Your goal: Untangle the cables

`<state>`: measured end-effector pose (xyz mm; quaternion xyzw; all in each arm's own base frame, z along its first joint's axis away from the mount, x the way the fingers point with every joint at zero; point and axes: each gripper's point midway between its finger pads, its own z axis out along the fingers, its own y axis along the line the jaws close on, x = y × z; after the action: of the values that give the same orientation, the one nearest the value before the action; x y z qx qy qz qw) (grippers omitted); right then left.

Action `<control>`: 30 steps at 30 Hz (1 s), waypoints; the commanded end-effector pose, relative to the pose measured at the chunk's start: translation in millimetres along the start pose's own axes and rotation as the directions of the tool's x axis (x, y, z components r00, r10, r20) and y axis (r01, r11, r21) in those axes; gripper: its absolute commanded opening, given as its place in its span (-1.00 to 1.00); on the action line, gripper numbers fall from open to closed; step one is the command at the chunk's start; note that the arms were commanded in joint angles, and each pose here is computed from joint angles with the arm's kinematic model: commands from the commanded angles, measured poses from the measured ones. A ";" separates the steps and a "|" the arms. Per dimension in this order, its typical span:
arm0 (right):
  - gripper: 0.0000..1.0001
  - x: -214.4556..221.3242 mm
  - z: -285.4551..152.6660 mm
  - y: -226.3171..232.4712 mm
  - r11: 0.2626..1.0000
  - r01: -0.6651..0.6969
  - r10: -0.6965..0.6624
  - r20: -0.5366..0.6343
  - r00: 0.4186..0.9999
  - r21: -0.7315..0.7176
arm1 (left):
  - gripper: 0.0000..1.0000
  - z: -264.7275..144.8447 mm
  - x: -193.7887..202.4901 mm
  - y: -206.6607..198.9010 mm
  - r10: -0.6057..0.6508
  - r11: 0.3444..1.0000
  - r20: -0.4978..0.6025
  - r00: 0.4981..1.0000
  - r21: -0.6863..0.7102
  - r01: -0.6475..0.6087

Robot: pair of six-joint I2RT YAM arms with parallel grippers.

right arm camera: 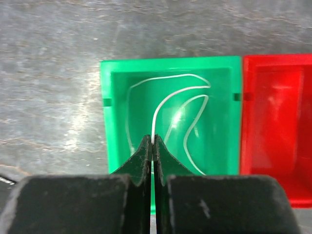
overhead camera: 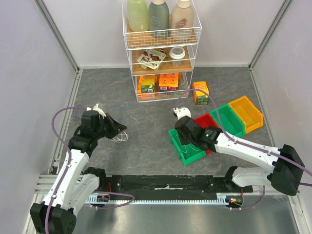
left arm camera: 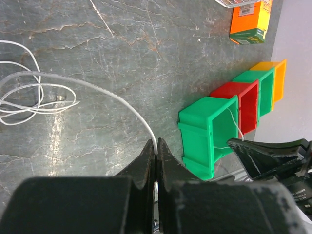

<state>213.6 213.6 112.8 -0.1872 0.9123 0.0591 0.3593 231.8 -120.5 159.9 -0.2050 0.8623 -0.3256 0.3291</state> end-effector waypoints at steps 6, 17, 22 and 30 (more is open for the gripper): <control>-1.00 8.3 15.3 12.5 0.998 -0.041 0.041 0.000 0.999 -0.045 | -0.96 -20.4 -9.8 -42.8 0.083 0.985 0.001 0.997 0.151 -0.082; 0.23 -37.6 -16.8 26.2 0.987 0.148 -0.141 0.105 0.984 -0.061 | -0.97 -31.2 -2.6 -57.0 0.110 0.969 -0.031 0.993 0.224 -0.101; 0.48 -76.4 -47.0 73.6 0.956 0.241 -0.188 0.281 0.941 -0.169 | -0.96 -32.4 0.9 -61.5 0.092 0.964 -0.048 0.995 0.253 -0.077; 0.67 -130.5 -95.7 188.3 0.708 0.279 0.105 0.488 0.867 -0.648 | -0.96 -33.5 9.2 -60.1 0.071 0.967 -0.094 0.993 0.252 -0.045</control>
<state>186.7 345.3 206.5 -0.3281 0.7801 0.2723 0.4579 212.9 -149.0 200.3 -0.1321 0.8463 -0.4113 0.3118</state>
